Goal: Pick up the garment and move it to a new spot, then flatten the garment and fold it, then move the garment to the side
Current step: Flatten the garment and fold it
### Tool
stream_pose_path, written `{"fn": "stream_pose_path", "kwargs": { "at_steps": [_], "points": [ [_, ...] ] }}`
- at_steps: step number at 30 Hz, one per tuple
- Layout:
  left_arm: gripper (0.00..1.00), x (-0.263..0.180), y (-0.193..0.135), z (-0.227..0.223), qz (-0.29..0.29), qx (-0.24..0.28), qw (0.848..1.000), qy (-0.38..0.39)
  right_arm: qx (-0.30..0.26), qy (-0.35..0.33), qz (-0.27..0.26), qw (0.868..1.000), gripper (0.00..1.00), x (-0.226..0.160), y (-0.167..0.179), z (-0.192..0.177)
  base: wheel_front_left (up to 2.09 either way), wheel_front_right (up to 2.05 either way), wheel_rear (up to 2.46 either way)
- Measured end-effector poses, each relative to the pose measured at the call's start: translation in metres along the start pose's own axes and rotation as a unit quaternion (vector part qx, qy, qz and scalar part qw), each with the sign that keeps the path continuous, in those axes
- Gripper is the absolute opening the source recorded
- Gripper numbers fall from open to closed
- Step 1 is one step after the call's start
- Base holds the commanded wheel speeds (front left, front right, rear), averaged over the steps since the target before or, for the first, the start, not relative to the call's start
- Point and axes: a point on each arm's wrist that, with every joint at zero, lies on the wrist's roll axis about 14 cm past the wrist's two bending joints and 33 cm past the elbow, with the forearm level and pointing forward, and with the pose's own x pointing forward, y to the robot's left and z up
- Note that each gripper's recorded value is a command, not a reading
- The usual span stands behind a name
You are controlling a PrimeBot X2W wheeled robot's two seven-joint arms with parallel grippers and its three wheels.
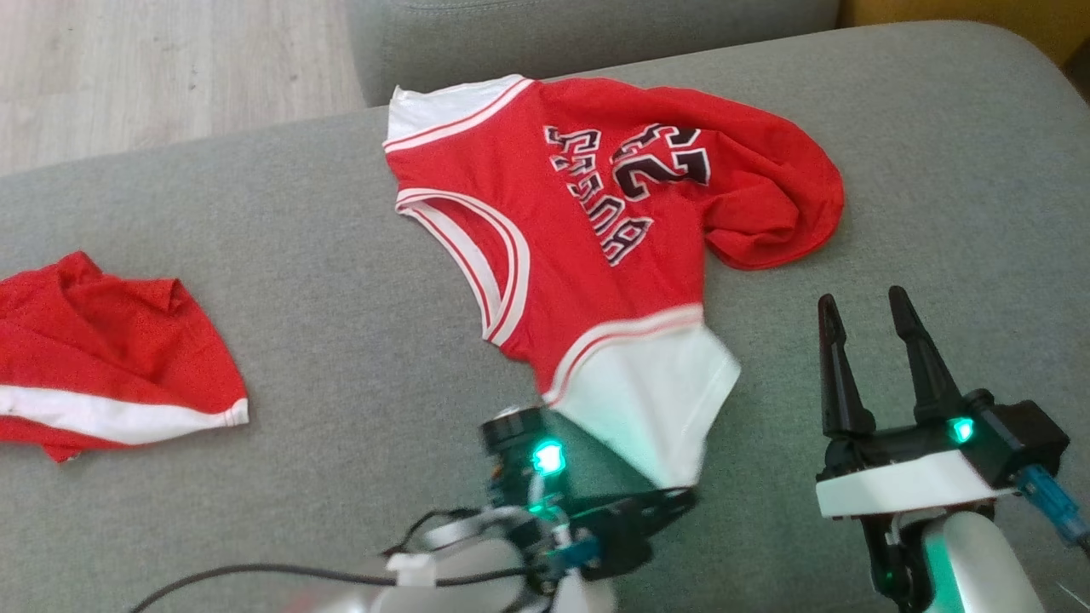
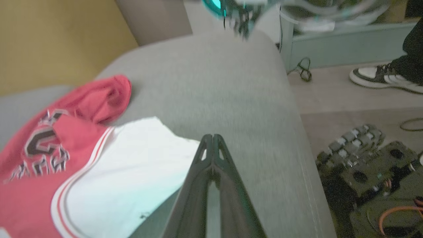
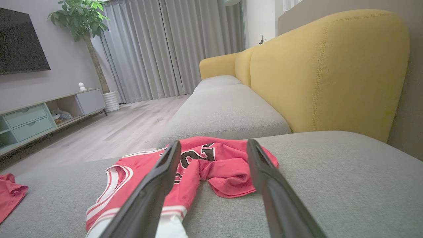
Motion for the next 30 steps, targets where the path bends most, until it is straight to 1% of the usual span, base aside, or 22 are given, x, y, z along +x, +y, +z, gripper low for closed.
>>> {"fn": "stream_pose_path", "kwargs": {
  "at_steps": [1,3,4,5,8,10,12,13,14,15,17,19,20,21,27,28,30],
  "points": [
    [0.00,-0.005,-0.007,-0.011,-0.009,-0.006,1.000,0.021,0.000,0.000,0.000,1.000,1.00,0.000,0.000,0.000,0.00,0.00,0.00],
    [0.00,-0.014,-0.006,-0.028,-0.006,-0.022,0.998,0.059,0.000,0.000,0.001,1.000,1.00,0.001,0.001,0.000,0.00,0.00,0.00],
    [0.24,-0.017,-0.004,-0.034,-0.004,-0.028,0.997,0.072,0.000,0.000,0.002,1.000,1.00,0.001,0.001,0.000,0.00,0.00,0.00],
    [1.00,-0.019,-0.003,-0.035,-0.003,-0.031,0.997,0.074,0.000,0.000,0.003,1.000,1.00,0.001,0.002,0.000,0.00,0.00,0.00],
    [1.00,-0.021,-0.001,-0.034,0.006,-0.049,0.996,0.067,-0.003,0.001,0.007,1.000,1.00,0.003,0.004,-0.001,0.00,0.00,0.00],
    [1.00,-0.024,0.018,-0.030,0.055,-0.076,0.994,0.050,-0.002,0.001,0.009,1.000,1.00,0.004,0.005,-0.001,0.00,0.00,0.00],
    [1.00,-0.032,0.050,-0.025,0.129,-0.107,0.986,0.024,-0.002,0.000,0.012,1.000,1.00,0.006,0.007,-0.001,0.00,0.00,0.00],
    [1.00,-0.039,0.071,-0.021,0.174,-0.127,0.976,0.005,-0.002,-0.003,0.014,1.000,1.00,0.007,0.008,0.001,0.00,0.00,0.00],
    [1.00,-0.047,0.092,-0.017,0.221,-0.145,0.964,-0.016,-0.002,-0.007,0.017,1.000,1.00,0.008,0.010,0.003,0.00,0.00,0.00],
    [1.00,-0.058,0.112,-0.014,0.266,-0.162,0.950,-0.039,-0.002,-0.011,0.020,1.000,1.00,0.009,0.012,0.006,0.00,0.00,0.00],
    [1.00,-0.086,0.149,-0.013,0.360,-0.172,0.914,-0.075,-0.001,-0.015,0.024,1.000,1.00,0.011,0.014,0.008,0.00,0.00,0.00],
    [1.00,-0.113,0.173,-0.019,0.432,-0.207,0.873,-0.096,-0.001,-0.017,0.026,1.000,1.00,0.013,0.016,0.009,0.00,0.00,0.00],
    [1.00,-0.124,0.178,-0.026,0.459,-0.221,0.855,-0.098,-0.001,-0.017,0.029,0.999,1.00,0.014,0.017,0.008,0.00,0.00,0.00],
    [1.00,-0.133,0.178,-0.033,0.476,-0.230,0.844,-0.095,-0.002,-0.016,0.031,0.999,1.00,0.015,0.019,0.008,0.00,0.00,0.00],
    [1.00,-0.158,0.158,-0.065,0.527,-0.303,0.789,-0.089,-0.007,-0.008,0.042,0.999,1.00,0.017,0.025,0.002,0.00,0.00,0.00],
    [1.00,-0.159,0.154,-0.070,0.529,-0.311,0.785,-0.086,-0.008,-0.007,0.042,0.999,1.00,0.018,0.025,0.001,0.00,0.00,0.00],
    [1.00,-0.160,0.147,-0.077,0.531,-0.314,0.783,-0.078,-0.009,-0.006,0.042,0.999,1.00,0.019,0.025,0.000,0.00,0.00,0.00]
  ]
}}
